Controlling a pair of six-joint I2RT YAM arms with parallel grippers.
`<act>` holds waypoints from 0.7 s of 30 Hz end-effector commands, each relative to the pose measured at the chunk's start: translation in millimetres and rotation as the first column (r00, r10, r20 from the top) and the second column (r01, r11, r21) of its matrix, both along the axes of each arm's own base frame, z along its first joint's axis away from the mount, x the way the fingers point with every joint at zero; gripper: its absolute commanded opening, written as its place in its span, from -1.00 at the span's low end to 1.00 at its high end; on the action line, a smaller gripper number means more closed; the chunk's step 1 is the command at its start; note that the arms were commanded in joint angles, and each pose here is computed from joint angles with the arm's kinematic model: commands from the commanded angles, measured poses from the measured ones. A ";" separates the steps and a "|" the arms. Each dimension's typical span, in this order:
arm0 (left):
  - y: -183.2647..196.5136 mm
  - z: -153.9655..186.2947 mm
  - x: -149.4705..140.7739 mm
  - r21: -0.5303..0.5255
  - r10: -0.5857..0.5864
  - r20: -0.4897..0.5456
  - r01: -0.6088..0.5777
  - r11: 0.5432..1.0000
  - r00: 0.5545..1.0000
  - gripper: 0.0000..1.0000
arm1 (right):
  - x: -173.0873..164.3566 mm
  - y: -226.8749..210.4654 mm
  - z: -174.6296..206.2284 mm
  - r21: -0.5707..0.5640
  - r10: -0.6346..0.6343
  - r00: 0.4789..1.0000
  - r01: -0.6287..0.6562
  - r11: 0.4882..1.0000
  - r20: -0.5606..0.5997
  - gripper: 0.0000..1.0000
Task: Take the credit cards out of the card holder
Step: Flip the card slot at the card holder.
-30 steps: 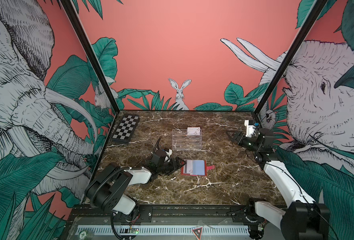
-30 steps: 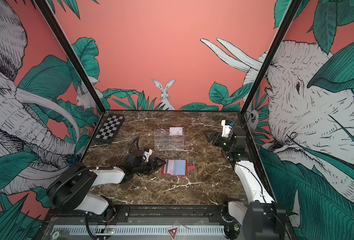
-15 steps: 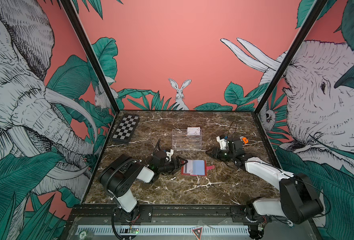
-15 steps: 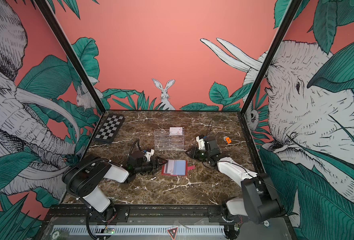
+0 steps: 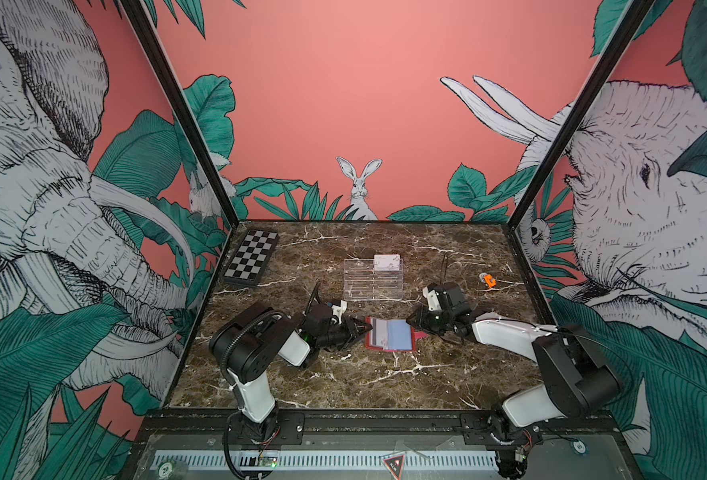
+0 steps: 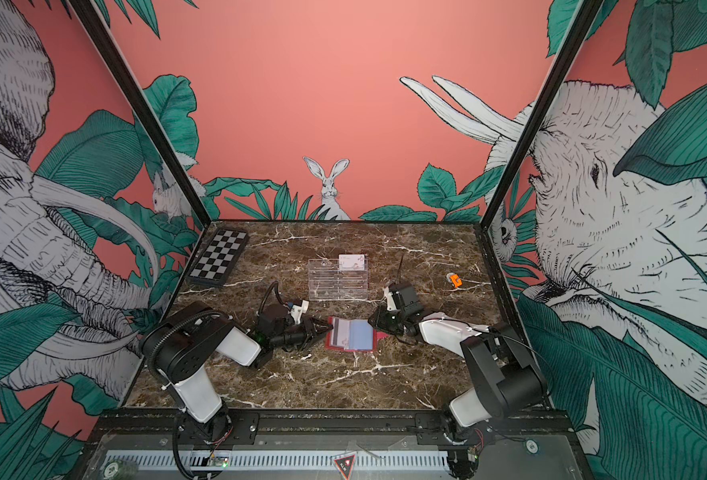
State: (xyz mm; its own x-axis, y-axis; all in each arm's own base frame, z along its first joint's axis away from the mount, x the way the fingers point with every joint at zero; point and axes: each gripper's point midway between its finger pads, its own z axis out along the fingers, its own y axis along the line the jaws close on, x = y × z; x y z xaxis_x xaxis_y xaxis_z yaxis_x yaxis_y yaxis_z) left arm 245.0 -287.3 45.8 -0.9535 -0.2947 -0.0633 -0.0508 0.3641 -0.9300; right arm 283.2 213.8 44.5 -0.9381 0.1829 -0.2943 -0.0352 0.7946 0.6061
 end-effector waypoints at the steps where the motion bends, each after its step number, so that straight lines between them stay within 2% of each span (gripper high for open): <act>1: -4.7 13.8 2.6 -0.050 -0.003 0.044 0.005 0.999 0.999 -0.64 | -1.6 -3.4 -7.9 -0.029 -0.012 1.000 0.012 0.999 -0.003 -0.45; 6: -10.0 24.1 0.5 -0.088 -0.034 0.058 0.039 0.995 0.998 -0.89 | -6.1 -8.6 -17.8 -0.058 -0.024 0.999 0.023 0.998 -0.026 -0.46; 10: -11.7 27.4 0.9 -0.079 -0.050 0.076 0.056 0.995 0.996 -1.00 | -10.0 -8.6 -22.4 -0.059 -0.023 0.999 0.020 0.998 -0.044 -0.46; 16: -16.1 39.5 1.5 -0.090 -0.077 0.113 0.087 0.992 0.991 -1.00 | -11.6 -12.2 -20.8 -0.075 -0.029 0.998 0.026 0.997 -0.048 -0.47; 21: -17.0 48.1 1.7 -0.058 -0.097 0.151 0.107 0.993 0.984 -1.00 | -16.2 -18.0 -21.3 -0.101 -0.045 0.997 0.039 0.994 -0.063 -0.48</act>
